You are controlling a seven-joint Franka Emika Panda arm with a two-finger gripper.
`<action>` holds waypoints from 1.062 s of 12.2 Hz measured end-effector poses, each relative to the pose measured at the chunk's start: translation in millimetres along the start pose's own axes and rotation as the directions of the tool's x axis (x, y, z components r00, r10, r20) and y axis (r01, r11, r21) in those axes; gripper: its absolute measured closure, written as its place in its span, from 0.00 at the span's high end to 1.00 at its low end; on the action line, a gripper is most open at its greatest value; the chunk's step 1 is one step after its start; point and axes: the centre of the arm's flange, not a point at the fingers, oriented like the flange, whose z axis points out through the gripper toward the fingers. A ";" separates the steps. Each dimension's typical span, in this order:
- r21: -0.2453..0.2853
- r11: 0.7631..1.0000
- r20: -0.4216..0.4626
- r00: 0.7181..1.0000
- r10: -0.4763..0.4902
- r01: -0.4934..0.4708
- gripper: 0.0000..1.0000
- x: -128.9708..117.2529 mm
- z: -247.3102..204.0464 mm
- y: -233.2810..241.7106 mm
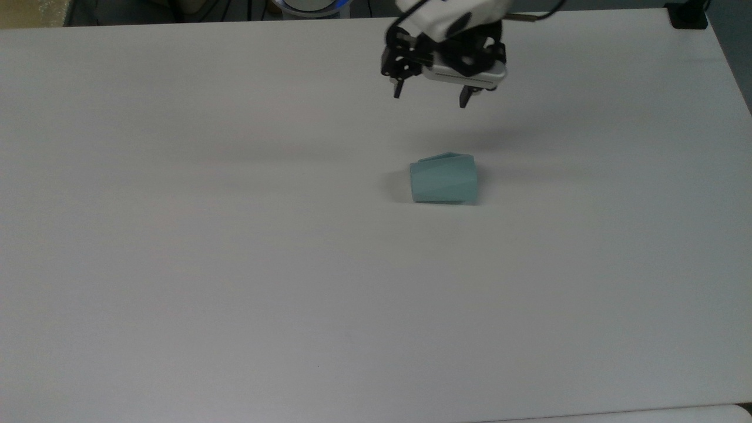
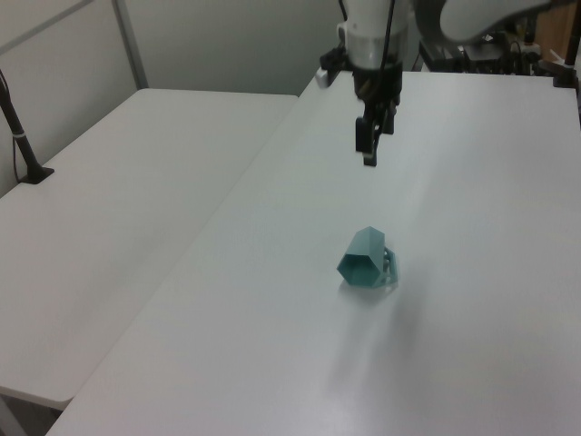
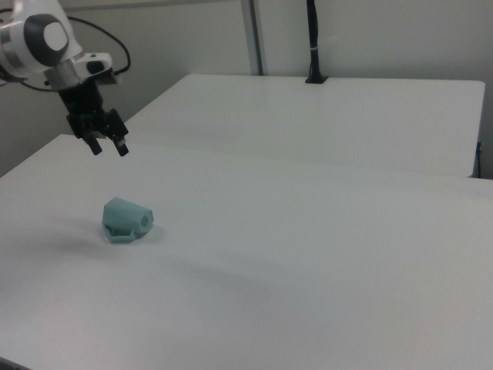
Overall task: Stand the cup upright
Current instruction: 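Move the open gripper down toward the open rim of the teal cup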
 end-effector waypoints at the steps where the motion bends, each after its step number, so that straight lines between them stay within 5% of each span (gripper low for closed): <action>1: -0.060 0.998 -0.026 1.000 0.014 -0.015 1.00 -3.6 7.9 -19.9; 6: -0.266 0.963 -0.116 0.993 0.008 -0.039 1.00 -39.6 71.0 -123.9; 9: -0.298 0.955 -0.146 0.988 -0.049 0.004 1.00 -62.0 85.7 -176.0; 13: -0.383 0.924 -0.182 0.978 -0.102 0.025 1.00 -56.9 115.7 -193.5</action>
